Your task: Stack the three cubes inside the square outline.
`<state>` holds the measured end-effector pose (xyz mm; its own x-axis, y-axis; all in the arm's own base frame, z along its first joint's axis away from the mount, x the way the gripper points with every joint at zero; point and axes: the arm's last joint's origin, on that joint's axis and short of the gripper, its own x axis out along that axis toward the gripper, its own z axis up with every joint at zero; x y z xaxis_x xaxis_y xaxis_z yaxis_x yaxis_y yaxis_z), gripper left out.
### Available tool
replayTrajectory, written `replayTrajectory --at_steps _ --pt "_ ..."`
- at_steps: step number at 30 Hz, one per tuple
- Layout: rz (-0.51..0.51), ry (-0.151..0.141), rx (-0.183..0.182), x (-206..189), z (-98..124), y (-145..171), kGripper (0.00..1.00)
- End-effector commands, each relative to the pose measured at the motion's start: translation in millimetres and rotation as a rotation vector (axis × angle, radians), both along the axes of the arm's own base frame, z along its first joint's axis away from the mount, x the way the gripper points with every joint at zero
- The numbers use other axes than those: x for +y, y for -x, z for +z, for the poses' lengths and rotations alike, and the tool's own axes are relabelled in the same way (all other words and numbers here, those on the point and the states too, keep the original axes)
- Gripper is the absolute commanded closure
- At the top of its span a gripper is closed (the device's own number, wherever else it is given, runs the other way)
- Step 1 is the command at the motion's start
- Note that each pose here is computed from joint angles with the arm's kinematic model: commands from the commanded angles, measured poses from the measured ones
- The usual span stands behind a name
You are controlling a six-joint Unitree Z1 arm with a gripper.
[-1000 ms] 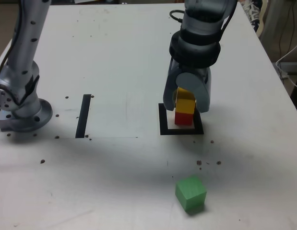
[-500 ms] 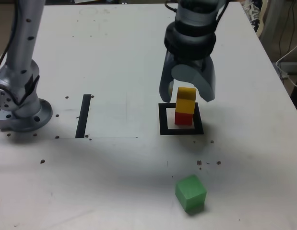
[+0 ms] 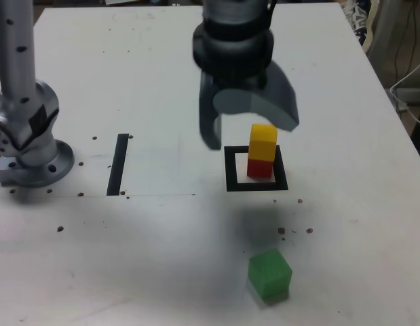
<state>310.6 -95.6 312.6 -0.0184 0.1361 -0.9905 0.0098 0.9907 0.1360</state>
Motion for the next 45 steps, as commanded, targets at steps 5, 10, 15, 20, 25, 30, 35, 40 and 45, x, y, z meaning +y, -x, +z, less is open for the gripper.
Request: replayTrajectory --at_steps 5,10,15,20,25,30,35,40,45 --pt "0.145 0.086 0.023 -27.1 -11.0 2.3 0.01" --pt "0.235 0.141 0.035 -53.7 -20.5 2.7 0.01" --pt "0.3 0.154 0.054 -74.2 -29.9 0.6 0.01" --pt "0.318 0.153 0.07 -87.1 -41.0 -7.6 0.0" --pt "0.318 0.158 0.063 -103.6 -52.8 -15.8 0.0" --pt "0.319 0.15 0.072 -118.3 -67.4 -24.7 0.0" --pt "0.32 0.13 0.083 -126.0 -84.0 -35.0 0.0" --pt "0.323 0.126 0.085 -129.7 -95.1 -41.0 0.07" --pt "0.338 0.126 0.097 -130.6 -97.9 -41.7 0.25"
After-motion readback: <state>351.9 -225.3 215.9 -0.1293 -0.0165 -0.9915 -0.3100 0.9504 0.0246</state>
